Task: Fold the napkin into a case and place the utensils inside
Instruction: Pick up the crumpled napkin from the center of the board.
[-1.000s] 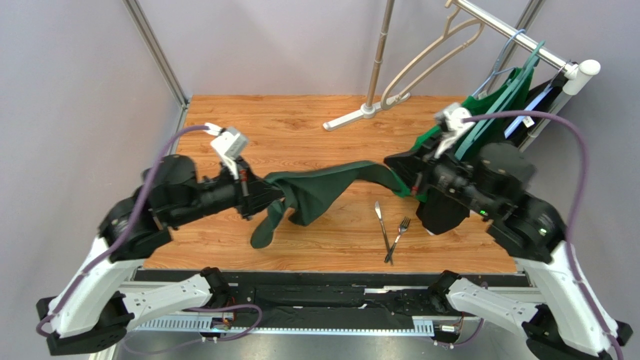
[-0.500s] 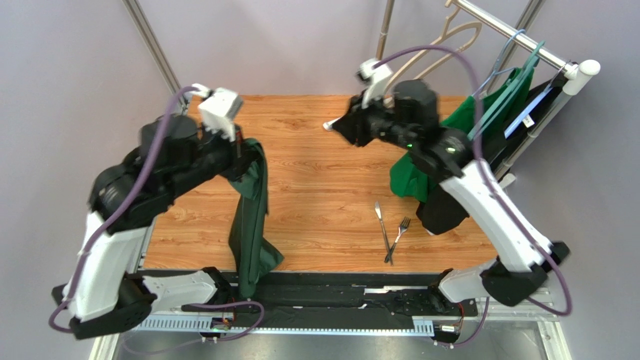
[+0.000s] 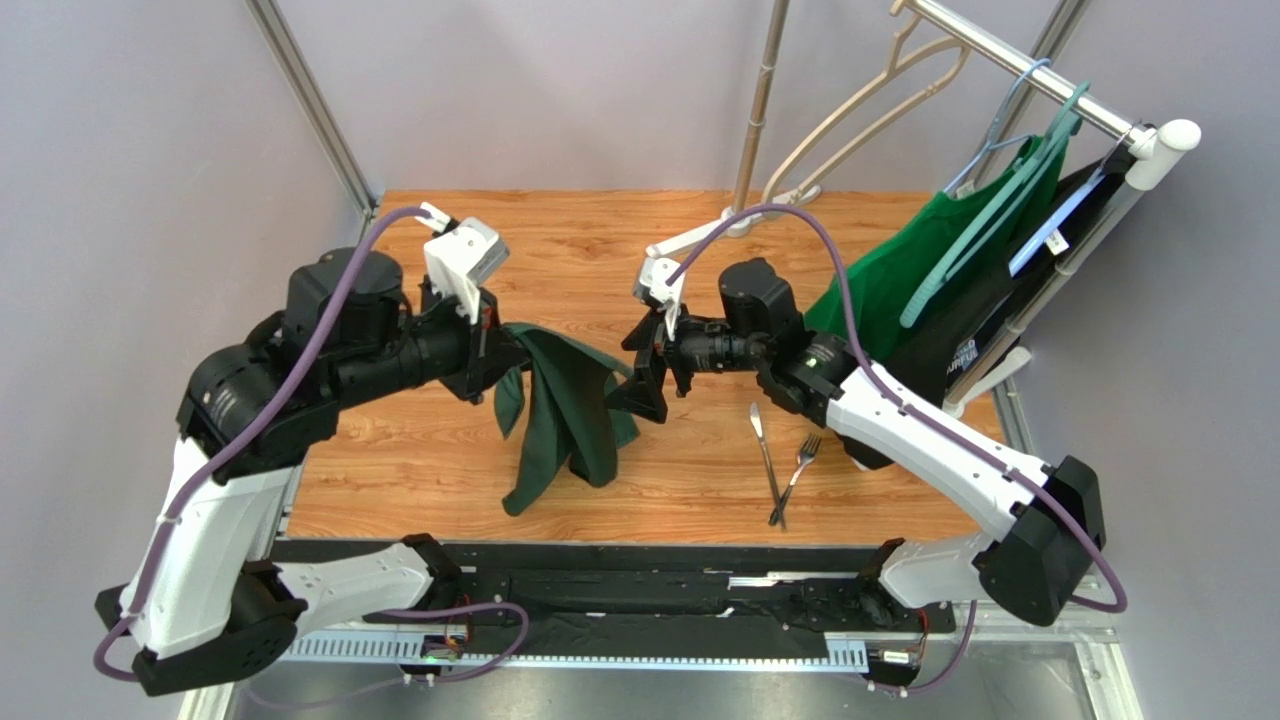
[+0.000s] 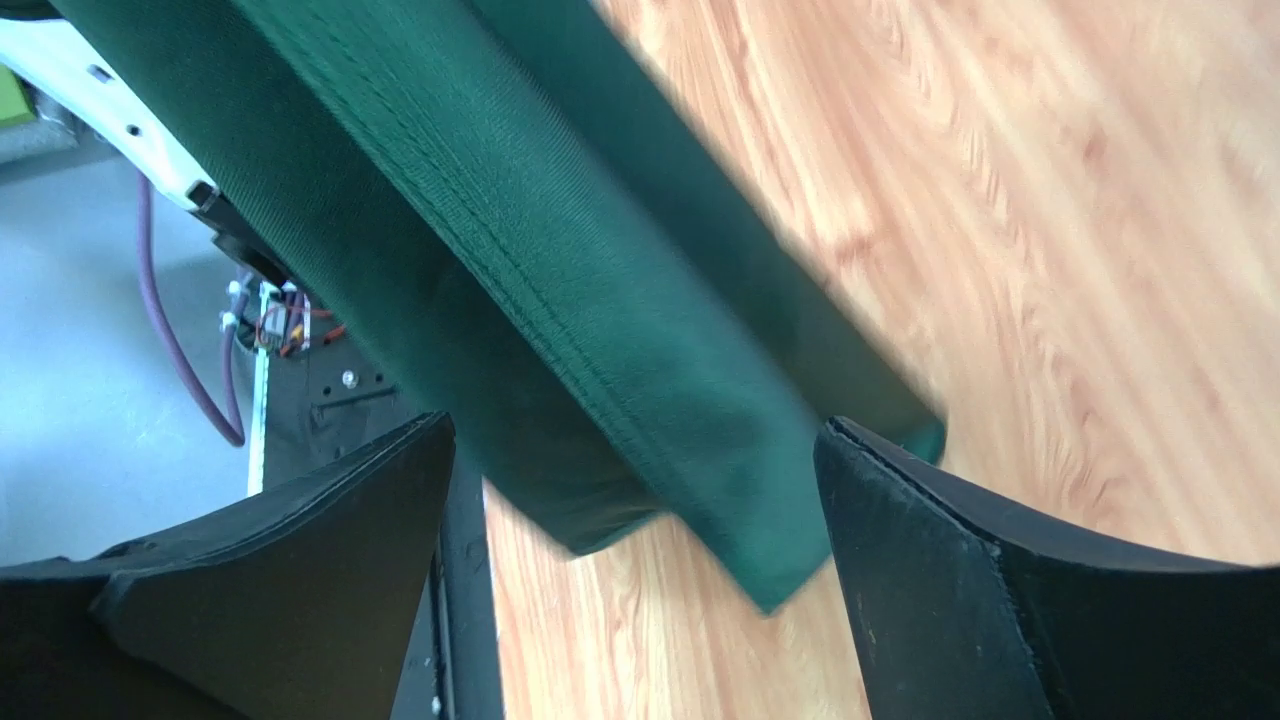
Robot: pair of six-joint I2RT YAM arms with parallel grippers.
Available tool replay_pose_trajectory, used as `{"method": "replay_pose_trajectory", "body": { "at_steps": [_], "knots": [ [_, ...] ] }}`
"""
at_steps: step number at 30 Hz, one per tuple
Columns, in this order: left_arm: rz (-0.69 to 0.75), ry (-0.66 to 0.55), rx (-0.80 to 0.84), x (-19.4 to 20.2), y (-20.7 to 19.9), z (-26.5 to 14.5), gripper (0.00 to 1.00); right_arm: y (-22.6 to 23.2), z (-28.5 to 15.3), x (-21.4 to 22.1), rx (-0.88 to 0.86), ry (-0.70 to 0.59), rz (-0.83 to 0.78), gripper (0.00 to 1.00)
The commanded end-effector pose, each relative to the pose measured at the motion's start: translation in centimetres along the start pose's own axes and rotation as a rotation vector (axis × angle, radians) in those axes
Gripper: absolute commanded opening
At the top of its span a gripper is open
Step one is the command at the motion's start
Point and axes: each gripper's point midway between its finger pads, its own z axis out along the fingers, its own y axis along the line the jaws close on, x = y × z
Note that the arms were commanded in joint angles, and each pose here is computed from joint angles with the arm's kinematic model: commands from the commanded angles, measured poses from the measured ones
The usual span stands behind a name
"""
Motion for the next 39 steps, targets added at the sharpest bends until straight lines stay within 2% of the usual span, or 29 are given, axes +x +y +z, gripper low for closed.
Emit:
{"method": "replay_pose_trajectory", "body": {
  "at_steps": [1, 4, 10, 13, 15, 16, 17, 18, 19, 20, 21, 22, 23, 27, 29, 33, 37, 39],
  "knots": [
    [0.010, -0.003, 0.080, 0.2, -1.3, -0.3, 0.00, 0.8, 0.0, -3.8, -0.013, -0.165, -0.167, 0.95],
    [0.004, -0.017, 0.089, 0.0, -1.5, -0.8, 0.00, 0.1, 0.9, -3.7, 0.025, -0.155, -0.183, 0.95],
    [-0.014, -0.046, 0.112, -0.6, -2.1, -1.5, 0.00, 3.2, 2.9, -3.5, -0.103, -0.130, -0.167, 0.93],
    [-0.016, -0.063, 0.070, -0.9, -1.4, -2.0, 0.00, 3.5, 3.5, -2.9, -0.083, -0.092, -0.130, 0.74],
    [-0.016, -0.072, 0.022, -0.9, -0.5, -2.4, 0.00, 3.4, 3.2, -2.5, -0.071, -0.067, -0.107, 0.44],
    [-0.013, -0.081, 0.015, -1.1, -0.4, -2.7, 0.00, 3.4, 2.6, -3.3, -0.043, -0.074, -0.106, 0.23],
    [-0.011, -0.086, 0.008, -1.2, -0.3, -3.0, 0.00, 2.2, 2.0, -2.7, 0.050, -0.024, -0.064, 0.00],
    [-0.002, -0.067, -0.018, -0.7, 0.2, -3.3, 0.00, 1.8, 1.1, -3.1, 0.099, -0.006, -0.046, 0.00],
    [0.006, -0.074, -0.028, -1.1, 0.3, -3.9, 0.00, 2.1, -1.0, -6.1, 0.143, -0.049, -0.060, 0.00],
    [0.024, -0.036, -0.034, -0.3, 0.5, -4.3, 0.00, 1.5, -2.6, -5.1, 0.228, 0.024, -0.028, 0.00],
    [0.033, -0.016, -0.021, 0.1, 0.3, -4.6, 0.00, 1.8, -4.0, -5.6, 0.255, 0.035, -0.031, 0.00],
    [0.036, -0.019, -0.020, 0.1, 0.2, -5.3, 0.00, 3.0, -6.4, -8.8, 0.270, -0.021, -0.057, 0.00],
    [0.035, -0.027, -0.018, 0.3, 0.2, -5.7, 0.00, 3.8, -7.9, -8.0, 0.276, 0.035, -0.036, 0.00],
    [0.010, -0.093, 0.051, 0.1, -1.2, -8.3, 0.00, 9.9, -12.4, -12.0, 0.149, -0.063, -0.054, 0.00],
    [0.019, -0.200, 0.118, -1.6, -2.5, -10.8, 0.00, 12.6, -14.5, -13.8, 0.072, -0.142, -0.073, 0.00],
    [0.031, -0.336, 0.127, -3.1, -2.8, -14.1, 0.00, 15.0, -16.5, -14.6, -0.019, -0.196, -0.076, 0.00],
    [0.030, -0.300, 0.070, -2.9, -1.8, -13.2, 0.00, 12.9, -15.6, -13.4, 0.076, -0.149, -0.105, 0.00],
    [0.037, -0.272, 0.088, -2.9, -2.1, -11.9, 0.00, 10.7, -13.4, -11.8, 0.148, -0.081, -0.092, 0.00]
  ]
}}
